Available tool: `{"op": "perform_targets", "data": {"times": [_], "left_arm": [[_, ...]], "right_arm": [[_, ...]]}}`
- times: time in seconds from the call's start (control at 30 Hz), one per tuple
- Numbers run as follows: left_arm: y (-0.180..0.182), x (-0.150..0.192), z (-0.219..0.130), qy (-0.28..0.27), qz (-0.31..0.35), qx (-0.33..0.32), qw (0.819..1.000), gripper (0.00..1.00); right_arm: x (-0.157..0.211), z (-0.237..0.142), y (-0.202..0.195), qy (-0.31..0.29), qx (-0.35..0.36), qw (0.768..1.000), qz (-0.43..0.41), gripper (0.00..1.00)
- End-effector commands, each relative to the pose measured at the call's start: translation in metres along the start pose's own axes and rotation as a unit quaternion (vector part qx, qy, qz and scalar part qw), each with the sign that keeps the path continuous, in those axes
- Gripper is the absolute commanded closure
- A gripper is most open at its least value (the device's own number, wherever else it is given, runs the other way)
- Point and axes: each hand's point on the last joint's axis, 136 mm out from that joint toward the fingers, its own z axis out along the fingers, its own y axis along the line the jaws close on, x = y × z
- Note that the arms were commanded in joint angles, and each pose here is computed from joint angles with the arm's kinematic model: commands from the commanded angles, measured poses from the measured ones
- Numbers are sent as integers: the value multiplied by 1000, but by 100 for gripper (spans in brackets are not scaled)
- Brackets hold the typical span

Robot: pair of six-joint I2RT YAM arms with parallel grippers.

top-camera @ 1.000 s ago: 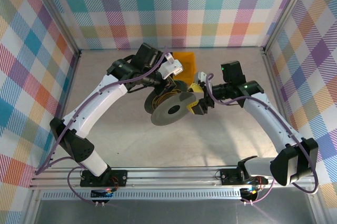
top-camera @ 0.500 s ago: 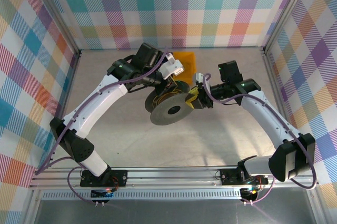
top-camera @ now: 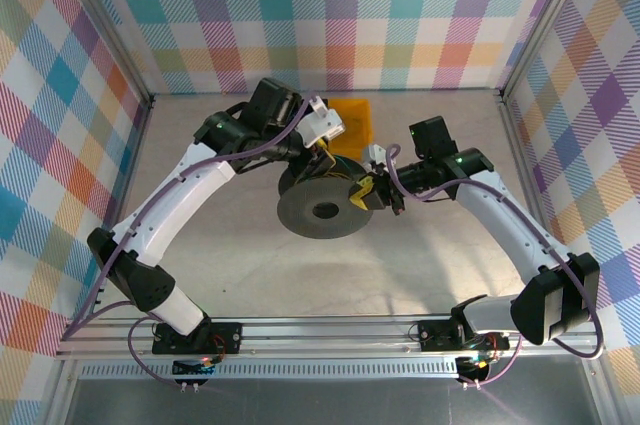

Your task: Wrap the cables

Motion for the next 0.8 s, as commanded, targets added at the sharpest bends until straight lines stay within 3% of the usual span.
{"op": "perform_targets", "data": {"times": [0.0,0.27,0.3,0.33,0.37,0.57,0.77], "left_arm": [[3,-20,-25,-35,20,-27,999,52],[16,-26,-37,-47,25,-67,996,33],[20,-26,-39,-47,24,-76,996,27],[24,-26,-41,-47,22,-86,995,3],[28,-25,-44,-46,19,-100,994,0],[63,-19,-70,-69,-27,-194,978,0],[90,5,-97,-98,-107,-282,948,0]], "right_arm": [[-16,-10,5,-17,7,1000,-19,100],[-9,-12,4,-4,36,999,-27,100],[-8,-13,4,-4,38,999,-29,100],[-7,-13,5,-4,39,999,-28,100],[-7,-13,5,-4,40,999,-29,100],[-9,-11,3,-11,31,999,-3,100],[-11,-3,-5,-15,-1,995,103,100]]}}
